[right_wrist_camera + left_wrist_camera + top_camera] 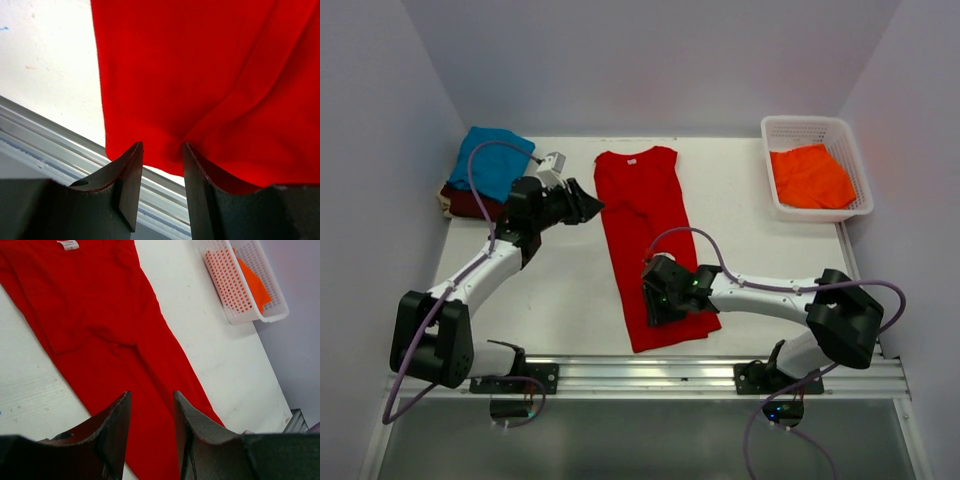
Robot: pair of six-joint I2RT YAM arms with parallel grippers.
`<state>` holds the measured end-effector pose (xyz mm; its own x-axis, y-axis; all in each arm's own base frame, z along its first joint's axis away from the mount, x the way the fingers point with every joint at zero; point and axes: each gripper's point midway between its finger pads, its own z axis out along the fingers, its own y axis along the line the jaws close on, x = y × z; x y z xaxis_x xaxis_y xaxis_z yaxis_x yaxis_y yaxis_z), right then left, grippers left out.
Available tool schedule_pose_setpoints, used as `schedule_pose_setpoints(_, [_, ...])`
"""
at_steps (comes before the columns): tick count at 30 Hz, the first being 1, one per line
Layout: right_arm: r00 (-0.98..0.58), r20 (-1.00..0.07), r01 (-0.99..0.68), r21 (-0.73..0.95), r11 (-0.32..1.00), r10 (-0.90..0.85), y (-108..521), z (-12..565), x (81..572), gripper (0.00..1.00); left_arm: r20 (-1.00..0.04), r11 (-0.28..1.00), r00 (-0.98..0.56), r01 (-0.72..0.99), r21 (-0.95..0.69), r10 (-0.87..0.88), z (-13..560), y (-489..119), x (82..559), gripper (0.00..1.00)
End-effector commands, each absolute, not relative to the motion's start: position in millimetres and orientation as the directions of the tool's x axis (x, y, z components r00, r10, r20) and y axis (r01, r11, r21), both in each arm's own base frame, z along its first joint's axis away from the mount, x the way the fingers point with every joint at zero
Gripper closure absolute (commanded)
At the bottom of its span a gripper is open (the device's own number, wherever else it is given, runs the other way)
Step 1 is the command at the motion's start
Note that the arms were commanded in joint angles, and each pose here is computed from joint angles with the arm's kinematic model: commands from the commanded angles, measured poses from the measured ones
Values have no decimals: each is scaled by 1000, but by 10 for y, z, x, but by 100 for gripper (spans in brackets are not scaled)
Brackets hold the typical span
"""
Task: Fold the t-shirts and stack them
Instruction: Rotate the tshirt 90 degrees
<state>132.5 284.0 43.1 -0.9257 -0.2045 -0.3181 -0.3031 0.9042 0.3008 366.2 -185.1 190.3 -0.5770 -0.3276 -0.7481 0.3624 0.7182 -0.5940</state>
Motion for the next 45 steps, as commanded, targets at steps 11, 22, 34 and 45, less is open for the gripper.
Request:
schedule_pose_setpoints(11, [-924, -343, -266, 256, 929, -170, 2873, 617, 1336, 60, -796, 730, -518, 404, -551, -314, 2020, -1803, 3595, 59])
schedule_pose_setpoints(22, [-924, -332, -251, 159, 955, -188, 2756, 556, 1237, 59, -795, 725, -517, 408, -555, -318, 2028, -1808, 3593, 60])
schedule_pose_setpoints(34, [-932, -316, -230, 133, 964, -179, 2840, 271, 1277, 69, -795, 735, -523, 401, -547, -306, 1959, -1781, 3559, 60])
schedule_pose_setpoints(45, [-922, -333, -252, 135, 958, -196, 2823, 404, 1241, 100, -791, 729, -531, 405, -553, -305, 1942, -1794, 3538, 63])
